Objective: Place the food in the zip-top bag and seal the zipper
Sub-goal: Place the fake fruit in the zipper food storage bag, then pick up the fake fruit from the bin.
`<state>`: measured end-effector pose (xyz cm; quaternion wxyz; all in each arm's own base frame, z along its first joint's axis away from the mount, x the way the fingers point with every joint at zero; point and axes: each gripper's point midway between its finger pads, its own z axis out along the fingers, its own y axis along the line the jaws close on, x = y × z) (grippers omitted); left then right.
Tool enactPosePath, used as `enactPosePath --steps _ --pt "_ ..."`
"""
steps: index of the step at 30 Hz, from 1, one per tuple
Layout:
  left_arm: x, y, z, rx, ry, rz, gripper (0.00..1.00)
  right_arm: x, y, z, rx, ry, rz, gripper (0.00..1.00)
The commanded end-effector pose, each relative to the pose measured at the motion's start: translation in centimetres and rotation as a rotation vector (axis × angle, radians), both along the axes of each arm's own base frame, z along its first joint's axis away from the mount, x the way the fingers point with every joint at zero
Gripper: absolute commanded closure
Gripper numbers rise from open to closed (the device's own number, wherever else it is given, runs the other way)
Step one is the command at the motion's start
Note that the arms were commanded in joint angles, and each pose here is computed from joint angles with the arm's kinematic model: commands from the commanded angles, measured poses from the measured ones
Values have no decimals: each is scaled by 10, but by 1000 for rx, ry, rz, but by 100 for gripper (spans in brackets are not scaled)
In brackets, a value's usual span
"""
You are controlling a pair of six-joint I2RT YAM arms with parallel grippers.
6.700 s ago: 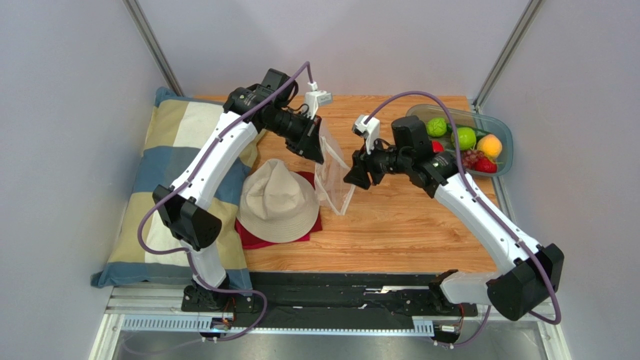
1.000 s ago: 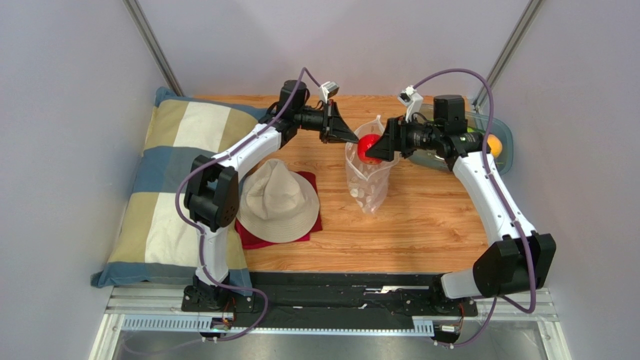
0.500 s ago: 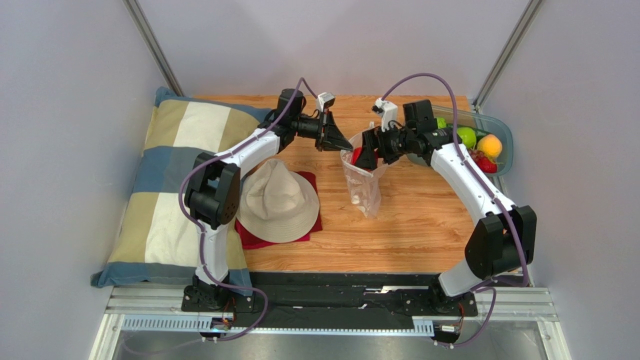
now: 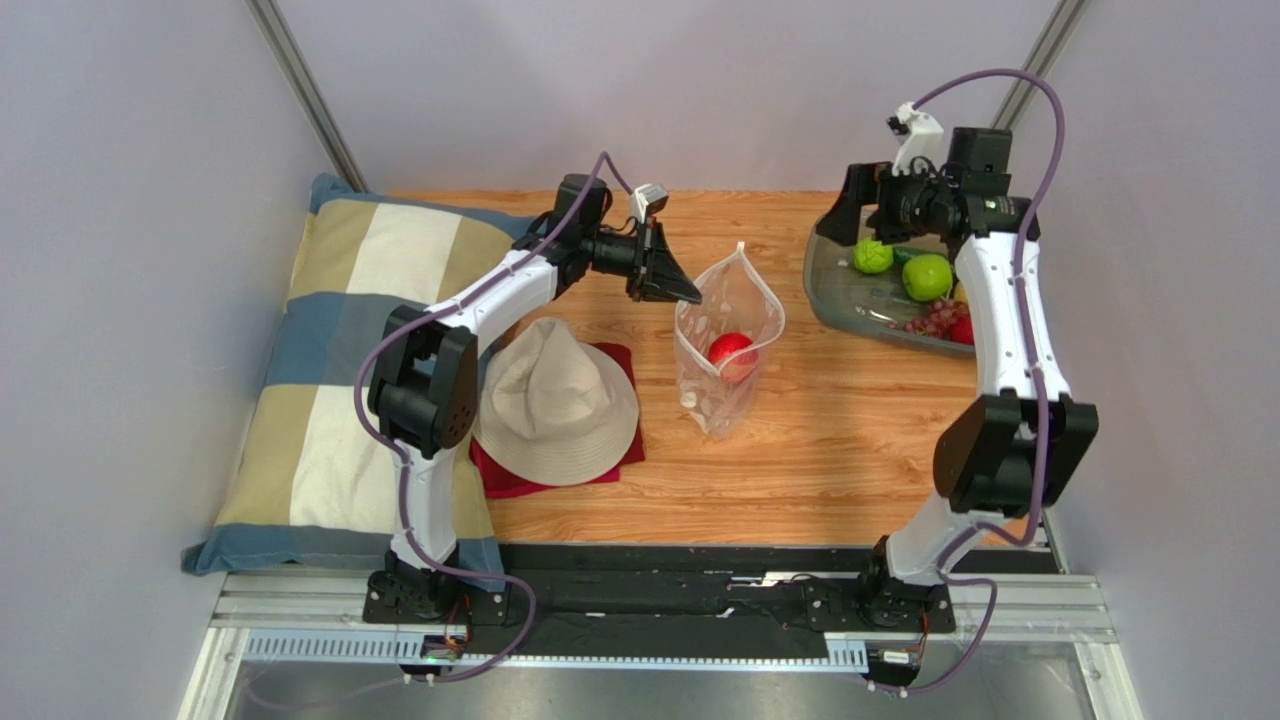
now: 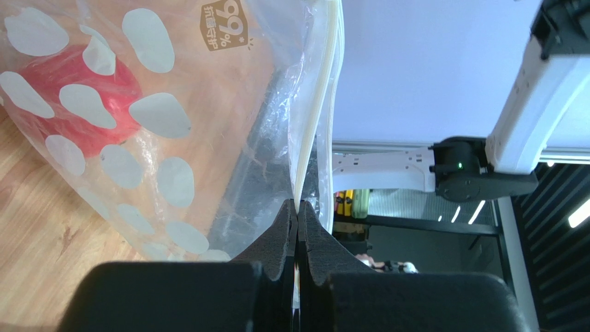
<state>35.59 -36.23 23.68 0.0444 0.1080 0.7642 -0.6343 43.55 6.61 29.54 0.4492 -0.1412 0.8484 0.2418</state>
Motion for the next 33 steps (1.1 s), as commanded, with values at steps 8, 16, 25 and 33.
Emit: enactPosePath --steps 8,16,25,33 --pt "4 2 9 17 -84 -7 100 87 -167 -93 -326 117 -392 0" --pt "5 4 -1 41 -86 -5 100 89 -215 -121 -419 155 -405 0" --pt "8 4 -6 59 -90 8 100 105 -234 -165 -504 204 -376 0" --pt "6 6 -13 89 -92 13 100 106 -230 -195 -491 236 -334 2"
